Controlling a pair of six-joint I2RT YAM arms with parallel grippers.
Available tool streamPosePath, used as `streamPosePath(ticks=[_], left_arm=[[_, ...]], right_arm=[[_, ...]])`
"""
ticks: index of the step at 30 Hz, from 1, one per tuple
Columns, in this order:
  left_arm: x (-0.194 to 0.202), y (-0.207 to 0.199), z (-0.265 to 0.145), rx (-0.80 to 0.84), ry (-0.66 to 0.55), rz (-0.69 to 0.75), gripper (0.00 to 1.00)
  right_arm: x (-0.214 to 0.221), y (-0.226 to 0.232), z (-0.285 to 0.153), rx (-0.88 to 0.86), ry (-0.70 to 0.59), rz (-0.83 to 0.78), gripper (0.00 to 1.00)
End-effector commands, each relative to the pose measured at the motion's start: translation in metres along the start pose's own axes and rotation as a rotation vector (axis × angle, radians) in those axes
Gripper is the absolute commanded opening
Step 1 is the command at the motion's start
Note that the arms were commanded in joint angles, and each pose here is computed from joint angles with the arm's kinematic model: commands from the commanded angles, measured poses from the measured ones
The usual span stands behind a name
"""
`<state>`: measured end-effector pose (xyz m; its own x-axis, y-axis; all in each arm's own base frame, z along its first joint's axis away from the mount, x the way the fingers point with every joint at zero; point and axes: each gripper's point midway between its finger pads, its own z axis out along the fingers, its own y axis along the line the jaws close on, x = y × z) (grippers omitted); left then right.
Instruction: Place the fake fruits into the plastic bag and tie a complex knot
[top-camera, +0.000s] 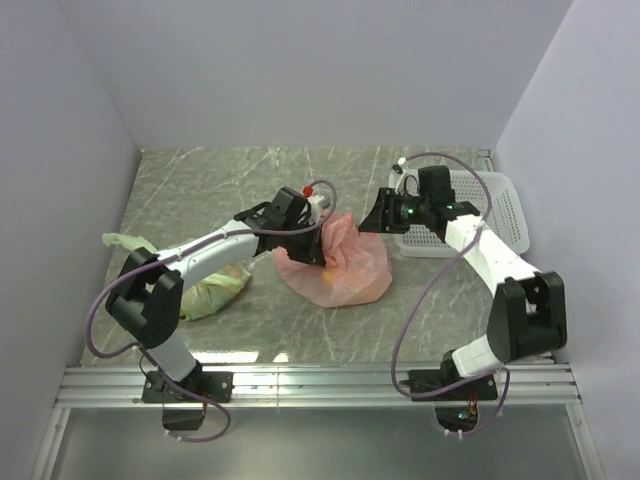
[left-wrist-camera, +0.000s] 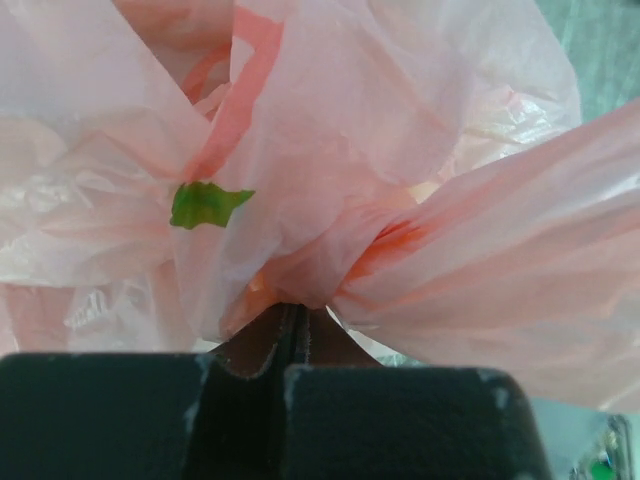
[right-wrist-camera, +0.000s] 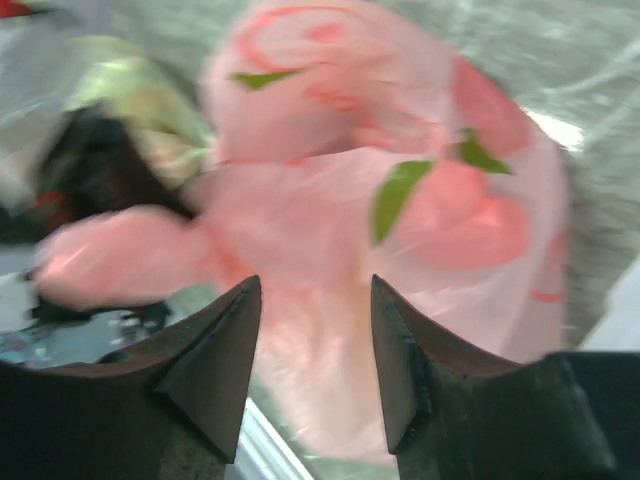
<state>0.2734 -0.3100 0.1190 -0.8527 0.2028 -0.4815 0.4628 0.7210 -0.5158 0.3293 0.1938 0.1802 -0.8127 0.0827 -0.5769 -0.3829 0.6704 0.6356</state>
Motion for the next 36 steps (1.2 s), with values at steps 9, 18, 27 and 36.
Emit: streamPosePath(ticks=[9,18,27,36], left_arm=[[-0.043,0.018,0.003,-0.181,-0.113,-0.091,0.0],[-0.058,0.022,-0.009,-0.077,-0.143,-0.089,0.0],[-0.037,0.017,-0.029,-0.019,-0.089,-0.029,0.0],[-0.02,0.018,-0.031,-0.004,-0.028,-0.014,0.0]], right_arm=[[0.071,-0.028,0.041,0.044,0.35,0.061,0.64],[0.126,0.054,0.052,-0.287,0.494,0.365,0.44],[0.087,0.037,0.031,-0.285,0.307,0.306,0.56],[0.004,0.06,0.0,-0.271,0.009,-0.053,0.31]])
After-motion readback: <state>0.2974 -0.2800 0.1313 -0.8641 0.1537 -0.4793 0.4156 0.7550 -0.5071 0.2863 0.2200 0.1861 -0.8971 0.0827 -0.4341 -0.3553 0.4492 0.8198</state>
